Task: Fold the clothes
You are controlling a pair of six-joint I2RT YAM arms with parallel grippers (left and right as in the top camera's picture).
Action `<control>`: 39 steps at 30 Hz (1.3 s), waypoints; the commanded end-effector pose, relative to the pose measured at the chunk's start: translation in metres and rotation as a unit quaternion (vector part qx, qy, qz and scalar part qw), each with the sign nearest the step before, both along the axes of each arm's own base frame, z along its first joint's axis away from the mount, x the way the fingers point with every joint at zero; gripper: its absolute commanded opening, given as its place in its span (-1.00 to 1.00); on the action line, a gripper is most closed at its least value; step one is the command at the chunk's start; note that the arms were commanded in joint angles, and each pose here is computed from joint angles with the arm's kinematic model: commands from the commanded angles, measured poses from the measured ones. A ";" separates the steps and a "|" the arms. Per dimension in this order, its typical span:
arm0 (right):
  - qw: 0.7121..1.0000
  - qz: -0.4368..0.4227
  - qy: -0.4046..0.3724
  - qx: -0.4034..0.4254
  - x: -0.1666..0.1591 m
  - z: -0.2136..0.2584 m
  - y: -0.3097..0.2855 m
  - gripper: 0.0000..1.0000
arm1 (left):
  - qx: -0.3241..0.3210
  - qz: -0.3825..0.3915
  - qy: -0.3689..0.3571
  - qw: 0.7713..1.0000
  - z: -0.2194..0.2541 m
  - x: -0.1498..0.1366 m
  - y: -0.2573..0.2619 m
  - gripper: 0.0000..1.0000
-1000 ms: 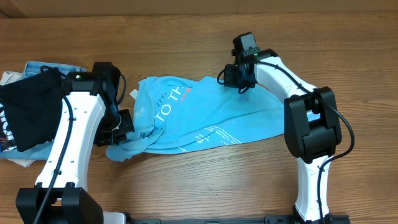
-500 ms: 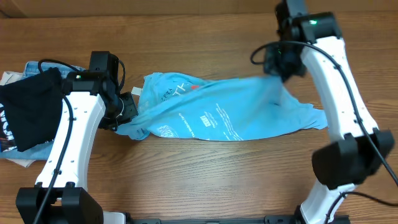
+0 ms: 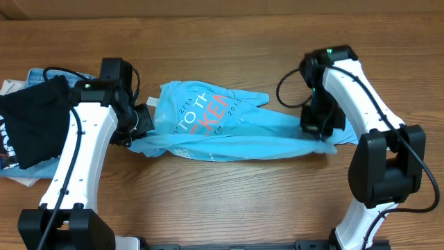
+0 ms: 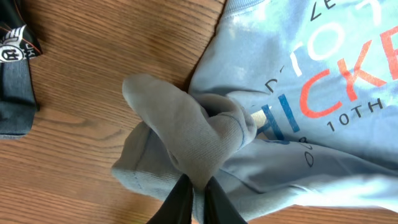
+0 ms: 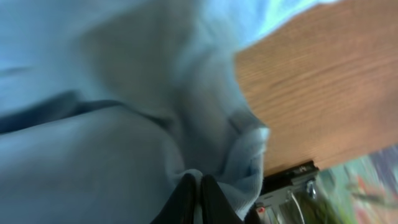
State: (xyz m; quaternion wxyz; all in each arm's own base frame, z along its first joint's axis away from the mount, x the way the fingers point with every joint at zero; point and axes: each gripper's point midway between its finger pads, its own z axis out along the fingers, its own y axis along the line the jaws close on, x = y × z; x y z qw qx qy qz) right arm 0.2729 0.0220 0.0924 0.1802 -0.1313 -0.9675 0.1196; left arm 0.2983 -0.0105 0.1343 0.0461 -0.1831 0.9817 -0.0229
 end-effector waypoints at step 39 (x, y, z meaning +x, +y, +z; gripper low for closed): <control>0.975 -0.011 0.041 0.216 -0.039 -0.070 0.020 -0.42 | 0.000 -0.007 -0.001 1.000 -0.001 0.001 -0.002 -0.67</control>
